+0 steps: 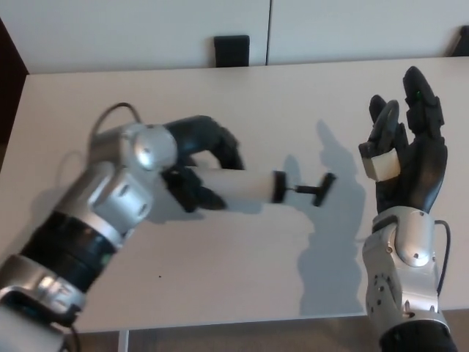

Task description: The robot walks towards a desk on which an air pump is kept in the middle. It lifts it up and holds it with its left hand and uses its right hand to compress it by pushing its handle inwards.

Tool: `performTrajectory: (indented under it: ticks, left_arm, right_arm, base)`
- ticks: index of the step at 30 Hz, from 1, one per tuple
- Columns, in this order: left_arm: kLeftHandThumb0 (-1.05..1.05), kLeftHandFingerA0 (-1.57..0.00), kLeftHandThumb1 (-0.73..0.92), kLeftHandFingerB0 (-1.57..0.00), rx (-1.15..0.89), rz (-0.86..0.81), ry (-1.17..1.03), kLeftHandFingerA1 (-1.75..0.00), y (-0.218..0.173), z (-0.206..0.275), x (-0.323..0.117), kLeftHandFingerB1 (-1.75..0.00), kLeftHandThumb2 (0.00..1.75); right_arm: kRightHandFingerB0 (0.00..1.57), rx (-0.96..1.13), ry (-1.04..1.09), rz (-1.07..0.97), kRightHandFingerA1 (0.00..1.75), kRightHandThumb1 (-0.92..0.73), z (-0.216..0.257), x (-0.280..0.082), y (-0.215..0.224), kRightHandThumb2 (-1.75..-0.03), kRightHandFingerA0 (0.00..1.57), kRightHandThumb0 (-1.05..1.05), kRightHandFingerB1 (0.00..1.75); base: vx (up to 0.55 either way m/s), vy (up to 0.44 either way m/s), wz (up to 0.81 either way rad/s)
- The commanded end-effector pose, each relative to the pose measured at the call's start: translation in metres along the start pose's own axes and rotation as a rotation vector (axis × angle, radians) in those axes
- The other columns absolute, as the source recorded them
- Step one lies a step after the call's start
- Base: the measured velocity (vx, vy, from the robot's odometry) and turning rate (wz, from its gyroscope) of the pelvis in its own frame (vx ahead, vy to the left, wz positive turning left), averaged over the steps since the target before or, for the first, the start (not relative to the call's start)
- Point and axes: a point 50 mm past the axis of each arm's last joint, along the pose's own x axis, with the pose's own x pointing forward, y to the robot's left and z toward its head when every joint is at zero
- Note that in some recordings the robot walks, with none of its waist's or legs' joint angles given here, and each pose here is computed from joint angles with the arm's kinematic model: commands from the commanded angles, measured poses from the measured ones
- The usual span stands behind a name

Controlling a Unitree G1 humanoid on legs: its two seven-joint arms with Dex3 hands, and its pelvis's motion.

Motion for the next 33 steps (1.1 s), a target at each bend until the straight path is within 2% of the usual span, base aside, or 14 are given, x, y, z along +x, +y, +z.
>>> performTrajectory:
  ticks: [1, 4, 5, 7, 8, 9, 10, 19, 20, 29, 33]
  left_arm:
    - [-0.12, -1.05, 0.76, -0.89, 0.022, 0.063, 0.063, -1.28, 0.010, -0.035, -0.011, -1.14, 0.80]
    - [-0.12, -1.05, 0.76, -0.89, 0.029, 0.099, 0.094, -1.28, 0.013, -0.044, -0.014, -1.14, 0.80]
    - [-0.43, -0.63, 0.67, -0.42, 0.061, 0.135, 0.131, -0.46, 0.017, -0.053, -0.016, -0.34, 0.61]
    - [-0.43, -0.63, 0.67, -0.42, 0.100, 0.169, 0.168, -0.46, 0.020, -0.060, -0.019, -0.34, 0.61]
    - [-0.74, 0.00, 0.47, -0.06, 0.112, 0.170, 0.199, -0.09, 0.020, -0.065, -0.020, -0.13, 0.79]
    - [-0.74, 0.00, 0.47, -0.06, 0.115, 0.166, 0.217, -0.09, 0.020, -0.067, -0.021, -0.13, 0.79]
    - [-0.83, 0.00, 0.49, 0.00, 0.119, 0.169, 0.230, 0.00, 0.020, -0.071, -0.021, -0.05, 0.84]
    - [-0.88, 0.00, 0.50, 0.00, 0.153, 0.179, 0.209, 0.00, 0.016, -0.070, -0.021, -0.03, 0.88]
    - [-0.88, 0.00, 0.51, 0.00, 0.155, 0.179, 0.205, 0.00, 0.016, -0.069, -0.021, -0.02, 0.89]
    - [-0.89, 0.00, 0.51, 0.00, 0.176, 0.184, 0.164, 0.00, 0.015, -0.060, -0.020, -0.02, 0.89]
    - [-0.89, 0.00, 0.50, 0.00, 0.218, 0.226, 0.066, 0.00, 0.017, -0.039, -0.030, -0.03, 0.91]
  right_arm:
    - [0.18, 0.009, -0.039, 0.009, 0.33, -0.92, 0.008, -0.003, -0.011, -0.71, 0.22, -0.69, 0.30]
    - [0.18, -0.002, -0.049, 0.023, 0.33, -0.92, 0.011, -0.003, -0.016, -0.71, 0.22, -0.69, 0.30]
    - [0.17, -0.009, -0.063, 0.034, 0.32, -0.92, 0.015, -0.004, -0.020, -0.70, 0.21, -0.72, 0.29]
    - [0.17, -0.014, -0.078, 0.044, 0.32, -0.92, 0.019, -0.005, -0.024, -0.70, 0.21, -0.72, 0.29]
    - [0.16, -0.018, -0.086, 0.051, 0.32, -0.92, 0.022, -0.006, -0.027, -0.69, 0.21, -0.72, 0.28]
    - [0.16, -0.021, -0.088, 0.055, 0.32, -0.92, 0.023, -0.007, -0.029, -0.69, 0.21, -0.72, 0.28]
    - [0.00, -0.029, -0.103, 0.068, 0.47, -0.56, 0.026, -0.008, -0.030, -1.12, 0.00, -0.35, 0.47]
    - [0.00, -0.059, -0.169, 0.135, 0.47, -0.52, 0.044, -0.019, -0.029, -1.10, 0.00, -0.36, 0.47]
    - [0.16, -0.063, -0.175, 0.138, 0.31, -0.91, 0.046, -0.020, -0.028, -0.68, 0.22, -0.76, 0.28]
    - [0.16, -0.079, -0.192, 0.162, 0.31, -0.90, 0.052, -0.025, -0.026, -0.68, 0.22, -0.79, 0.27]
    - [0.16, -0.107, -0.220, 0.201, 0.31, -0.92, 0.059, -0.034, -0.023, -0.68, 0.24, -0.77, 0.27]
  base:
    - [0.00, 0.000, 0.00]
    - [0.00, 0.000, 0.00]
    - [0.00, 0.000, 0.00]
    - [0.00, 0.000, 0.00]
    - [0.00, 0.000, 0.00]
    - [0.00, 0.000, 0.00]
    - [0.00, 0.000, 0.00]
    - [0.00, 0.000, 0.00]
    - [0.00, 0.000, 0.00]
    - [0.00, 0.000, 0.00]
    - [0.00, 0.000, 0.00]
